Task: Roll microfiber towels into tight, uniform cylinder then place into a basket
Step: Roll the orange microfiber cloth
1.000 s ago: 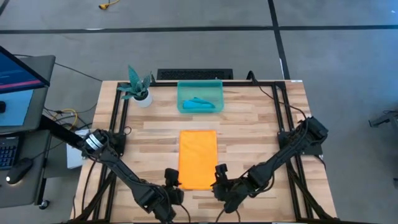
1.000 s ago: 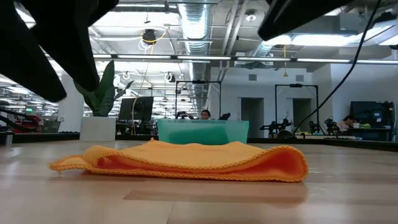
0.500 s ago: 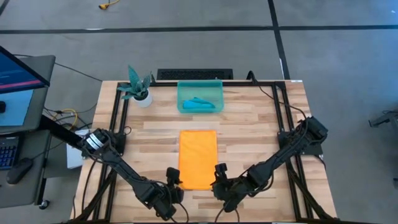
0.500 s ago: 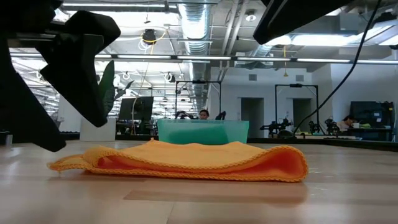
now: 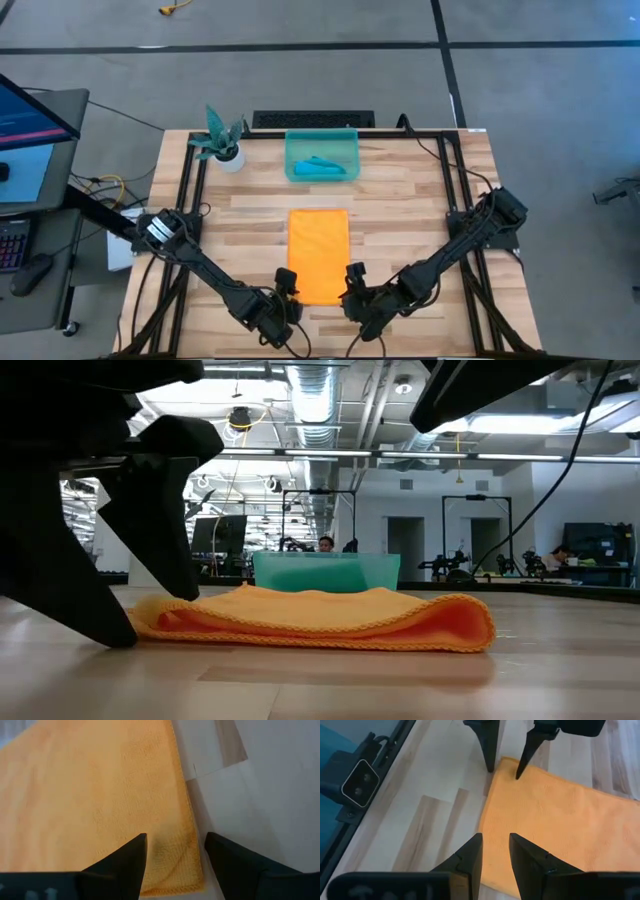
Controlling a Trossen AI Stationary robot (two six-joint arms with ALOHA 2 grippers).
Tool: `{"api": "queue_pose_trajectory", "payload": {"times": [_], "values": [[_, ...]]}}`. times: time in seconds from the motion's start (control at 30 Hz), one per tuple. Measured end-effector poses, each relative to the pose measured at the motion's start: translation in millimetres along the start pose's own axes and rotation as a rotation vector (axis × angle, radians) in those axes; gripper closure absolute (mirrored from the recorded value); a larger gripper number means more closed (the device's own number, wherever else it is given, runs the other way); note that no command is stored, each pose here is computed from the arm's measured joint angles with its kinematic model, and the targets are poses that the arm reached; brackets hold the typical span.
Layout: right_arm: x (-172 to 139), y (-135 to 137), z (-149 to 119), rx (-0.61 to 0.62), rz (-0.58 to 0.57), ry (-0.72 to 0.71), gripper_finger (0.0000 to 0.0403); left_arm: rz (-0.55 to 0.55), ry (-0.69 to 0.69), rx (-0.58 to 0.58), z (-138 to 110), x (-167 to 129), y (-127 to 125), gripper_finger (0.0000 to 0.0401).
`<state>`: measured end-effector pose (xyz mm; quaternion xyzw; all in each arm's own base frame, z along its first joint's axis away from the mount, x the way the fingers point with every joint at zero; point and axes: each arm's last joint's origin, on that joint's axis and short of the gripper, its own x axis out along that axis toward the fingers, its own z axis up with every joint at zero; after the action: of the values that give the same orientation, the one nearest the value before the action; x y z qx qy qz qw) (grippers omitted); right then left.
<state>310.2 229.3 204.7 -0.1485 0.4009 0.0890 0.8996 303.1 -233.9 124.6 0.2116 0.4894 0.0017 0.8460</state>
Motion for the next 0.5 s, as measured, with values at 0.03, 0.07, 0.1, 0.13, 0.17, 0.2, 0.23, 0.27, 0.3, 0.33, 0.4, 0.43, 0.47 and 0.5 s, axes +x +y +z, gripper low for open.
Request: {"api": "queue_pose_trajectory", "payload": {"times": [0.03, 0.07, 0.1, 0.13, 0.17, 0.2, 0.23, 0.27, 0.3, 0.33, 0.4, 0.43, 0.47, 0.5], "values": [[0.0, 0.1, 0.0, -0.001, 0.0, 0.0, 0.0282, -0.001, 0.004, -0.003, -0.3, 0.0, 0.2, 0.0198], [0.0, 0.1, 0.0, -0.001, 0.0, 0.0, 0.0282, 0.003, 0.006, -0.006, -0.7, 0.0, 0.2, 0.0198], [0.0, 0.1, 0.0, -0.001, 0.0, 0.0, 0.0282, 0.005, 0.009, -0.011, -1.1, 0.1, 0.1, 0.0198], [0.0, 0.1, 0.0, -0.001, 0.0, 0.0, 0.0282, 0.007, 0.013, -0.017, -1.5, 0.1, 0.4, 0.0198], [0.0, 0.1, 0.0, -0.001, 0.0, 0.0, 0.0282, 0.01, 0.018, -0.024, -2.0, 0.2, 0.5, 0.0198], [0.0, 0.1, 0.0, -0.001, 0.0, 0.0, 0.0282, 0.016, 0.021, -0.033, -2.5, 0.2, 0.7, 0.0198], [0.0, 0.1, 0.0, -0.001, 0.0, 0.0, 0.0282, 0.022, 0.024, -0.041, -3.0, 0.2, 0.8, 0.02], [0.0, 0.1, 0.0, 0.001, 0.0, 0.0, 0.0282, 0.029, 0.026, -0.043, -3.3, 0.2, 1.0, 0.0204], [0.0, 0.1, -0.1, 0.013, 0.001, 0.0, 0.0282, 0.035, 0.027, -0.042, -3.6, 0.3, 1.1, 0.0211], [0.0, 0.1, -0.1, 0.036, 0.001, 0.001, 0.0282, 0.04, 0.028, -0.039, -3.9, 0.6, 1.1, 0.0219], [-0.1, 0.4, -0.7, 0.081, 0.007, 0.007, 0.0282, 0.045, 0.031, -0.031, -4.2, 1.4, 1.7, 0.0242], [-0.1, 0.6, -1.1, 0.097, 0.015, 0.013, 0.0282, 0.045, 0.032, -0.032, -4.1, 1.9, 2.4, 0.0256], [-0.1, 0.9, -1.6, 0.107, 0.027, 0.021, 0.0282, 0.044, 0.034, -0.034, -4.0, 2.4, 3.2, 0.0271], [-0.1, 1.2, -2.0, 0.11, 0.041, 0.028, 0.0282, 0.044, 0.037, -0.034, -4.1, 2.8, 3.8, 0.0286]]}}
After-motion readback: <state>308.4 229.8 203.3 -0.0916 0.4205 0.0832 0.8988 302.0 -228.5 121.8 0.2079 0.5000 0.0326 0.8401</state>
